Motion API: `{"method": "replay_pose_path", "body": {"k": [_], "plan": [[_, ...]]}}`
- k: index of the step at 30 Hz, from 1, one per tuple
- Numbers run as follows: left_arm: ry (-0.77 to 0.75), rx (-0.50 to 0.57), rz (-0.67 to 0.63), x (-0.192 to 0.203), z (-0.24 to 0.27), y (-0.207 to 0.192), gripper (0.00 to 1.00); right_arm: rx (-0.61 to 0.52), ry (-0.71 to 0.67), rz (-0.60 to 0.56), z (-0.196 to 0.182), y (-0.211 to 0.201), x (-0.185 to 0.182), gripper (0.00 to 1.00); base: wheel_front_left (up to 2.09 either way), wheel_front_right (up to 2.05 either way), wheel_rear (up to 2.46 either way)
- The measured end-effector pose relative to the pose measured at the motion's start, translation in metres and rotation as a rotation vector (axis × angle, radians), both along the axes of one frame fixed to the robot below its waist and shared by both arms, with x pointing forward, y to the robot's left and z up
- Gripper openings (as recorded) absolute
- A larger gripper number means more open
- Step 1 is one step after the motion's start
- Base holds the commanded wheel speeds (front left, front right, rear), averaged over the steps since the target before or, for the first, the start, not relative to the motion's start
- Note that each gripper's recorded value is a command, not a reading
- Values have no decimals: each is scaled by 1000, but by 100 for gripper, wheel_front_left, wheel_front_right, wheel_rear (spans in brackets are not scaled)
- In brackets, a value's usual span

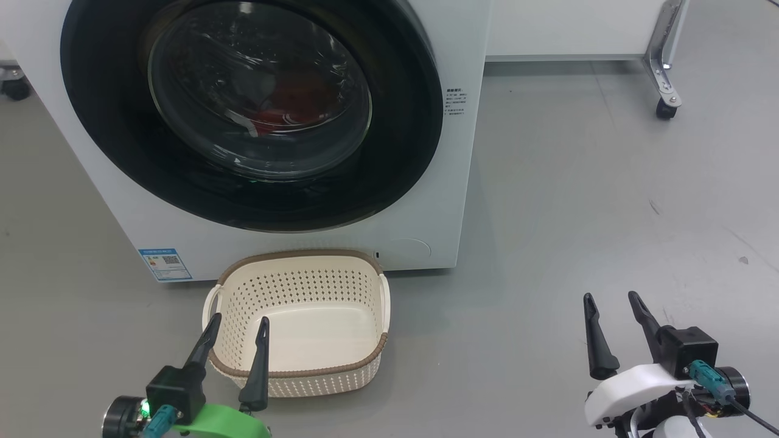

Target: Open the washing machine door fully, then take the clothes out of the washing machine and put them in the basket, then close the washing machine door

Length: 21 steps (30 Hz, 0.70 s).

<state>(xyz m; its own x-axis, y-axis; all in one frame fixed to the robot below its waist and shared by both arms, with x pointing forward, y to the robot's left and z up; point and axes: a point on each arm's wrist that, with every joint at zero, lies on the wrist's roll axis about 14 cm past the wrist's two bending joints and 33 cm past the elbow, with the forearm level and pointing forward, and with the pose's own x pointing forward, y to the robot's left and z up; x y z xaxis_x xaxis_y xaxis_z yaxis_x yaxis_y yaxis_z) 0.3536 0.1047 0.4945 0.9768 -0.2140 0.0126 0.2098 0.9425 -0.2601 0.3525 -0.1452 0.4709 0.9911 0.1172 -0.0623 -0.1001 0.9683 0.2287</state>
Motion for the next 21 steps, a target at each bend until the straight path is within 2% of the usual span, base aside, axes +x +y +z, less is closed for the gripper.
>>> {"method": "replay_pose_path", "body": {"k": [7,21], "plan": [[-48,78,-25,-2,4,-7,100,-83,-40,22,5,5,-1,100,0,0,0],[-11,53,34,0,-4,5,100,-68,-47,-14,8,-3,-1,100,0,0,0]]}}
